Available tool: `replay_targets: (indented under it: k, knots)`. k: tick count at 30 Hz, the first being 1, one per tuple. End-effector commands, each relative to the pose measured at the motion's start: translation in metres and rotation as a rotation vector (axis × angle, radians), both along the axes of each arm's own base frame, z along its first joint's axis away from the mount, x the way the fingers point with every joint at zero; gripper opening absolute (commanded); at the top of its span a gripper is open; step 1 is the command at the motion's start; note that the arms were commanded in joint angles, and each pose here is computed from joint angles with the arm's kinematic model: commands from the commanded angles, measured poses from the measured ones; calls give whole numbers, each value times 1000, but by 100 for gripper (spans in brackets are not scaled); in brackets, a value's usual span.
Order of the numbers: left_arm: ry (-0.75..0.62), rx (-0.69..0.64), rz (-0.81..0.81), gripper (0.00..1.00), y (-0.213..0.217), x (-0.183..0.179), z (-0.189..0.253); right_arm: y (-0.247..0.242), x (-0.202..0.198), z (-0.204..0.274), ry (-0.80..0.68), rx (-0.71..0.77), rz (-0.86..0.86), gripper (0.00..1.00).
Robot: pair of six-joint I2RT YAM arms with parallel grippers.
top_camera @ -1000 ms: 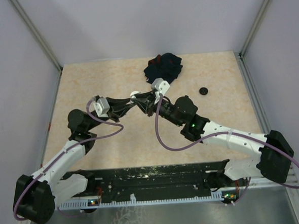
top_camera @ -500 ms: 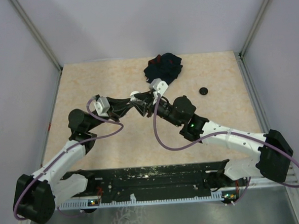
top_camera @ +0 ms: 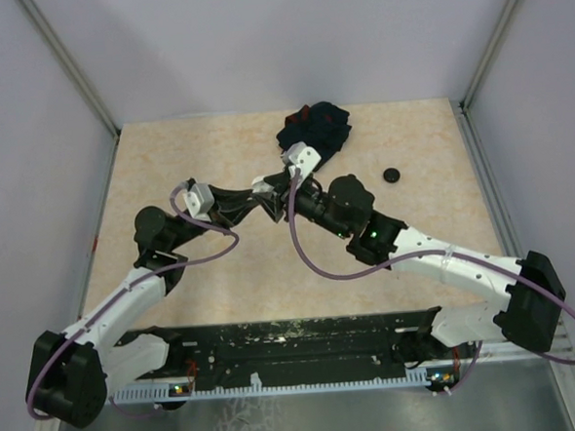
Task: Insert the wireless bluetooth earbuds into the charging case
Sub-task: Place the earbud in the charging case, then close the charging case.
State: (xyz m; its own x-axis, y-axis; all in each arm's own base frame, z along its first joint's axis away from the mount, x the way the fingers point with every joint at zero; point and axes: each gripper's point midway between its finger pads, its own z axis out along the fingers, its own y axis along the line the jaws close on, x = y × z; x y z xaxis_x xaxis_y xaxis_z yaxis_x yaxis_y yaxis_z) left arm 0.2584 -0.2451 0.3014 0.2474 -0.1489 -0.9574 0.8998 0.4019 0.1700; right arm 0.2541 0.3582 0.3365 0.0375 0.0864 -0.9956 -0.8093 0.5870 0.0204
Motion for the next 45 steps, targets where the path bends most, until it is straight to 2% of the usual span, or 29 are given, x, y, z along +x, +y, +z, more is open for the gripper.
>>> replay_targets:
  k: [1, 6, 13, 20, 31, 36, 45]
  knots:
    - [-15, -17, -21, 0, -2, -1, 15, -18, 4, 51, -36, 72, -47, 47]
    - [0, -7, -27, 0, -3, 0, 12, -28, 10, 58, 11, 51, -30, 49]
    - [1, 12, -69, 0, -7, -5, 10, -46, 18, 51, 142, -20, 63, 56]
    - [4, 36, -140, 0, -12, -13, 8, -40, -7, 39, 270, -5, 396, 63]
    - [-6, 56, -248, 0, -18, -29, 7, -22, -17, 11, 366, -29, 594, 65]
    - [6, 56, -232, 0, -18, -25, 7, -24, -32, 12, 354, -41, 675, 61]
    - [86, 87, -191, 0, -20, -10, 0, -38, -46, 23, 255, -52, 690, 56]
